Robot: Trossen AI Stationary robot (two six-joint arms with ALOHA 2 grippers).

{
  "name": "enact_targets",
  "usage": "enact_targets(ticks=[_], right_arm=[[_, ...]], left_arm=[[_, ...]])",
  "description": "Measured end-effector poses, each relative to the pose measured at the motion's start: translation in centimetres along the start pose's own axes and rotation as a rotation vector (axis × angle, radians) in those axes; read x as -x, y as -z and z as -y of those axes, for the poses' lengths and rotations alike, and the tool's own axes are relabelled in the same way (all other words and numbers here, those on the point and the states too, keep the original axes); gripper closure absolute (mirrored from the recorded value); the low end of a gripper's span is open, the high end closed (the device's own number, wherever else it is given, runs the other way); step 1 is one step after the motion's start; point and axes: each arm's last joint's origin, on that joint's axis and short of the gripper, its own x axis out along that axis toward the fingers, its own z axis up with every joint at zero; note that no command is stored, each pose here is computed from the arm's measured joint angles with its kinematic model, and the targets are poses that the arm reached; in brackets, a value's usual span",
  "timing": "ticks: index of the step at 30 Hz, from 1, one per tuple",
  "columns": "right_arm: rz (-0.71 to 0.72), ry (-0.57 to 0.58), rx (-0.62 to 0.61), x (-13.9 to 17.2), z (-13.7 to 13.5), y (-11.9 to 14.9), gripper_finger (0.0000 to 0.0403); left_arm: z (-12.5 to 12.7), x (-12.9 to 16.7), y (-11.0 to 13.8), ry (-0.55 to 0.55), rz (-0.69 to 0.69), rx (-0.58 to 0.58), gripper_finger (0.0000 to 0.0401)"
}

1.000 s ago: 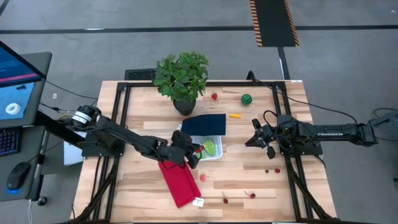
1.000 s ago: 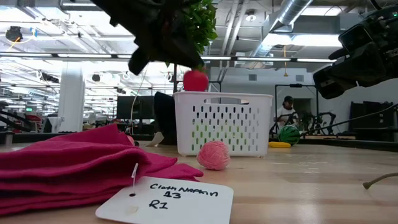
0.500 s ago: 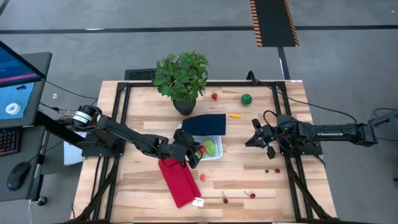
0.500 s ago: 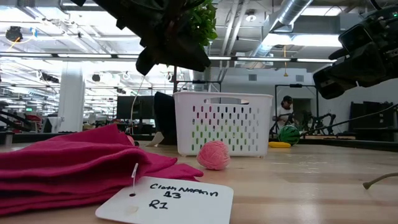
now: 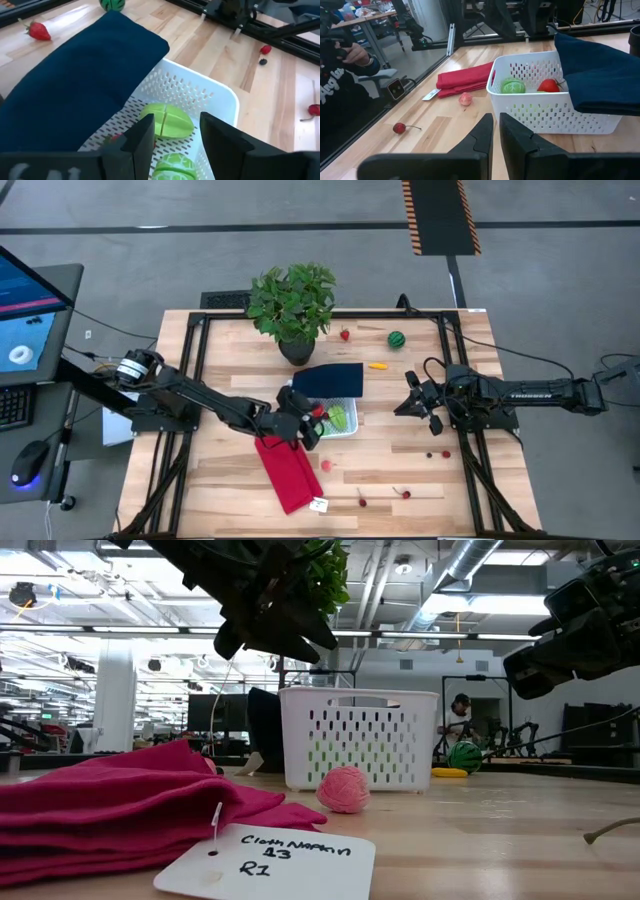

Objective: Pick and placing Produce into tupperware
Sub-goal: Put the peach into the bin

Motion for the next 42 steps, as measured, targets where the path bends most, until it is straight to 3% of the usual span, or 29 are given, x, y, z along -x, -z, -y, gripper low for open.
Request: enact_targets(ticks=[9, 14, 23, 26, 34, 42], right_arm=[[0.0, 0.0, 0.0, 0.0, 0.0, 0.0, 0.0346], [0.001, 0.0, 0.0, 0.0, 0.0, 0.0, 0.0346], [0.001, 0.0, 0.0, 0.0, 0.0, 0.0, 0.0346], [0.001, 0.0, 0.0, 0.0, 0.0, 0.0, 0.0346], [0.001, 0.0, 0.001, 0.0, 0.0, 0.0, 0.0346], [-0.008, 0.0, -0.004, 0.0, 0.0, 0.1, 0.0346]], left_arm=[[0.0, 0.3, 0.1, -0.06, 0.036, -0.071, 0.0252], [-0.3, 2.1, -1.3, -0.095, 0.106, -0.098, 0.0253], [0.1, 5.1, -0.6, -0.149, 0.106, -0.185, 0.0253], [0.8, 5.5, -0.2, -0.116, 0.095, -0.266, 0.0253], [1.7, 5.4, 0.4, 0.12, -0.017, -0.431, 0.0253], [2.5, 3.8, 1.9, 0.174, -0.061, -0.453, 0.0253]])
